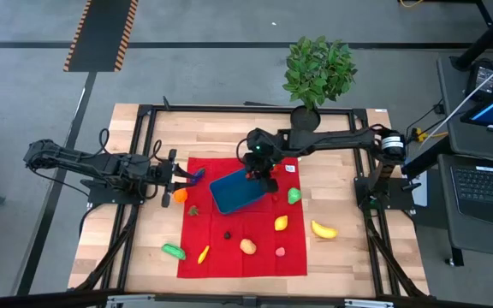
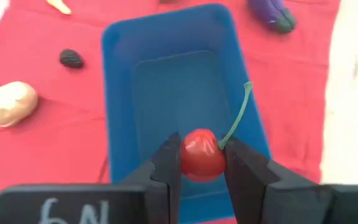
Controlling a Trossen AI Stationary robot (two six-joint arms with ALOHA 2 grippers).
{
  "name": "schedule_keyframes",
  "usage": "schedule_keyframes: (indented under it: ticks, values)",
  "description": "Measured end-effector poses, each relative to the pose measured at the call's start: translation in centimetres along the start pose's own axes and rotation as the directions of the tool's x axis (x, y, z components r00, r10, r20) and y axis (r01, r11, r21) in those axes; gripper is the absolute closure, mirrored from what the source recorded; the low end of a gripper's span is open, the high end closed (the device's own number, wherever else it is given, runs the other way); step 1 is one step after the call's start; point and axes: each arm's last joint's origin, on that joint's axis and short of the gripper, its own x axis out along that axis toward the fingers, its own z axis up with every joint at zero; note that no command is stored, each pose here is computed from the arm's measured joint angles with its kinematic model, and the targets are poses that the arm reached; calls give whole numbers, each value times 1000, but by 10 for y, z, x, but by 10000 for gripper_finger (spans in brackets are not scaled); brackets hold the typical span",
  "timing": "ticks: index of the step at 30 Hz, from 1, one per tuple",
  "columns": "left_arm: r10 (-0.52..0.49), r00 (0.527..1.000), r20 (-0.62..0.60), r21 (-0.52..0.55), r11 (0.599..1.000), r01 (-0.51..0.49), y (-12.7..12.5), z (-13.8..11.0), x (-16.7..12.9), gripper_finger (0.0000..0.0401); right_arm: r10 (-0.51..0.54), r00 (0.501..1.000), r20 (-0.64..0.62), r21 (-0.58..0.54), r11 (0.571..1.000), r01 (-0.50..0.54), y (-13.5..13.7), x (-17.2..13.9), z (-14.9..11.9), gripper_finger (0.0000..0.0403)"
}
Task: Pick and placing Produce into tupperware
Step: Put the cherry into the blue bin
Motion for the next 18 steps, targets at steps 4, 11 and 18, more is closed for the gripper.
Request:
schedule_keyframes:
  ticks: [4, 11, 18]
  values:
    - [0, 1000, 0, 0, 1000, 0, 0, 0, 0, 305, -50, 999, -13, -9, 999, 50, -3, 0, 5, 305]
    - [0, 1000, -7, 0, 1000, 0, 0, -1, 0, 305, -45, 999, -29, 11, 999, 45, -3, 3, 3, 305]
    - [1, 1000, -16, -17, 1000, -1, 0, -2, 0, 305, -50, 999, -13, 42, 998, 51, -4, 4, 4, 305]
